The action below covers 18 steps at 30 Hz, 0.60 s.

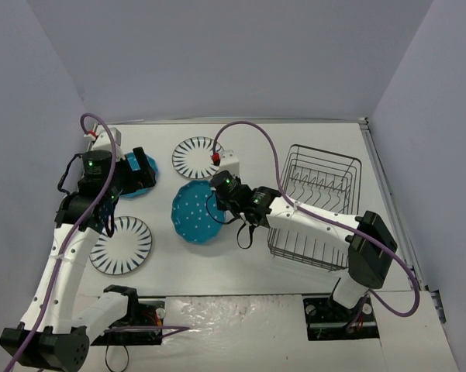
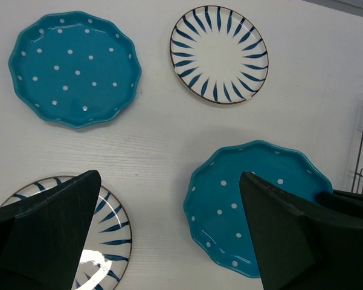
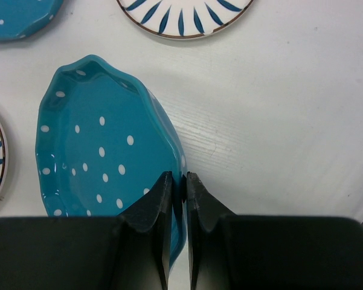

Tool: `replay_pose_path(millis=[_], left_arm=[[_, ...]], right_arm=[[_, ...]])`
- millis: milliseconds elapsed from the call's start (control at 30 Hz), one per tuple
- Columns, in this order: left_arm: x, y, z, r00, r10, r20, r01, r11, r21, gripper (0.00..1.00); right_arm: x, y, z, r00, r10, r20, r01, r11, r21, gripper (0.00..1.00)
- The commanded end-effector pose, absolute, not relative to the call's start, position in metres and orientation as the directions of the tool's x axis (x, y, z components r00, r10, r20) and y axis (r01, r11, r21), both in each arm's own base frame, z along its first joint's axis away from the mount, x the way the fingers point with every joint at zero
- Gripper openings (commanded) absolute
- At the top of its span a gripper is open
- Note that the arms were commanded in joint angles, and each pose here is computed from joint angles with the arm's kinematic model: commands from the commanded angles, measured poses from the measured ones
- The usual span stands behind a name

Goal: Load the plates into the dish rack

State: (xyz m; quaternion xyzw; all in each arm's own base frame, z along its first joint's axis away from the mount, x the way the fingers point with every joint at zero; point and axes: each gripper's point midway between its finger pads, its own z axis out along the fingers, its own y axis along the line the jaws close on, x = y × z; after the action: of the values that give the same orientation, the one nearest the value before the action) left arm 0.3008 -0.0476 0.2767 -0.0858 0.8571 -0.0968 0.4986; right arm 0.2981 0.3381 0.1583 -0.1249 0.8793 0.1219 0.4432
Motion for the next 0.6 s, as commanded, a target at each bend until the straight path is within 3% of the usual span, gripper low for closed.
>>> replay_pose_path(millis=[0, 167, 567], left_arm=[[0.301, -0.061, 0.28, -0.477, -0.342, -0.81, -0.049, 0.93, -0.363, 0.97], [0.3, -0.084, 0.244, -0.54, -0.461, -0.705, -0.068, 0.858, -0.509, 0.96], [0.293, -0.119, 0.214, -0.577, -0.584, -0.57, -0.014, 0.706, -0.708, 0.97]], right_arm=[[0.323, 0.352, 0.26, -0.419, 0.129, -0.899, -0.303, 0.913, 0.272, 0.0], [0.327, 0.344, 0.265, -0.416, 0.148, -0.897, -0.289, 0.914, 0.285, 0.0], [0.33, 0.336, 0.274, -0.412, 0.171, -0.895, -0.278, 0.912, 0.303, 0.0]])
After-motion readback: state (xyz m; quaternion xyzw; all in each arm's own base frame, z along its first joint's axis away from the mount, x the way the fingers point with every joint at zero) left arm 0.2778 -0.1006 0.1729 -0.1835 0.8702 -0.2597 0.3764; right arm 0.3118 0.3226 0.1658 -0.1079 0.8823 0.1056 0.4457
